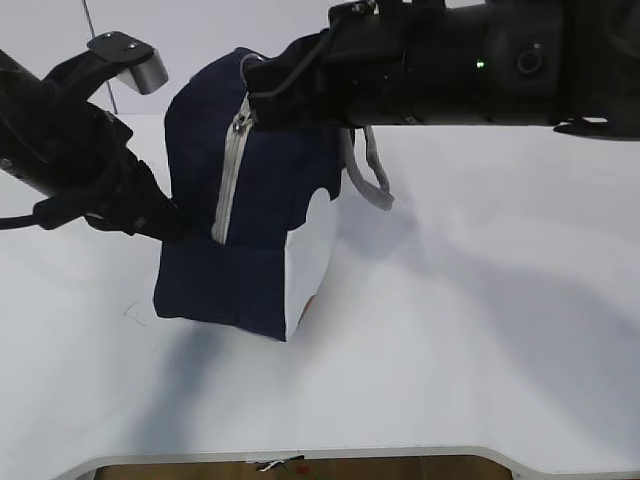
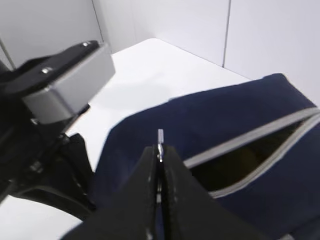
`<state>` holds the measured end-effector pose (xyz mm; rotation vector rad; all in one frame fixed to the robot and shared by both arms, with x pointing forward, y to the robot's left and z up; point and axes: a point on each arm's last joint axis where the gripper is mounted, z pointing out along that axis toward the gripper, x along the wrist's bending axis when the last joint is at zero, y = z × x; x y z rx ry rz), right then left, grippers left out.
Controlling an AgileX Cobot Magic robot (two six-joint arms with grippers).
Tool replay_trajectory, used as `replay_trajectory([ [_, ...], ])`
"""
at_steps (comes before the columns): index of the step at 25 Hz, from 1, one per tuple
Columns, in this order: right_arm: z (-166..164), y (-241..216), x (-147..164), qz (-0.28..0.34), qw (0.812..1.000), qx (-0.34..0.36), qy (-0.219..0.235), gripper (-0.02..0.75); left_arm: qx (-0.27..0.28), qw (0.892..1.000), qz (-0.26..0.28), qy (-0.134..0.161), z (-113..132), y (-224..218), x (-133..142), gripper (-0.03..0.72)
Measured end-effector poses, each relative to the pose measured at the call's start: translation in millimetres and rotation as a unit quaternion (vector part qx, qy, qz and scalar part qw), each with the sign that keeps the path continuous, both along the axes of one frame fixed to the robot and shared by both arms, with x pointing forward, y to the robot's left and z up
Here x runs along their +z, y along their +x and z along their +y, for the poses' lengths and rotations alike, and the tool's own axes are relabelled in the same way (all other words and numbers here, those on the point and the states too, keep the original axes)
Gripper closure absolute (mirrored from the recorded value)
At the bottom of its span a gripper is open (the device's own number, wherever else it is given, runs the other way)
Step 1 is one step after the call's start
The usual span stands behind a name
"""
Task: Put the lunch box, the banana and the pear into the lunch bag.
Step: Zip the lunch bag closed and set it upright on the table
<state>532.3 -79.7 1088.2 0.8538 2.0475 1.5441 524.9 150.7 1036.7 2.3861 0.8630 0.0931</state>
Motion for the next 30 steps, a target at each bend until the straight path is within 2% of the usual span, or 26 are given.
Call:
replay_trajectory([
  [7,-5.1,5.9,2.8,-0.029,0.998,-0.031,-0.045,0.721,-0.003,1.000,-0.008,-0.002,1.4,-3.7,6.9,0.678],
  [13,-2.0,9.8,16.9,-0.051,0.998,-0.028,-0.038,0.721,-0.010,1.000,-0.003,-0.001,2.3,-7.9,10.3,0.678],
  [17,-4.4,14.4,23.0,-0.072,0.994,-0.049,-0.059,0.721,-0.016,1.000,0.005,0.003,2.7,-9.6,9.6,0.678],
  [26,-2.9,30.4,2.7,-0.069,0.989,-0.075,-0.106,0.721,-0.019,1.000,-0.007,0.012,5.5,-12.1,14.6,0.678],
  [30,-1.4,39.1,11.4,-0.082,0.987,-0.096,-0.103,0.721,-0.021,1.000,-0.007,0.017,7.0,-14.4,16.2,0.678],
])
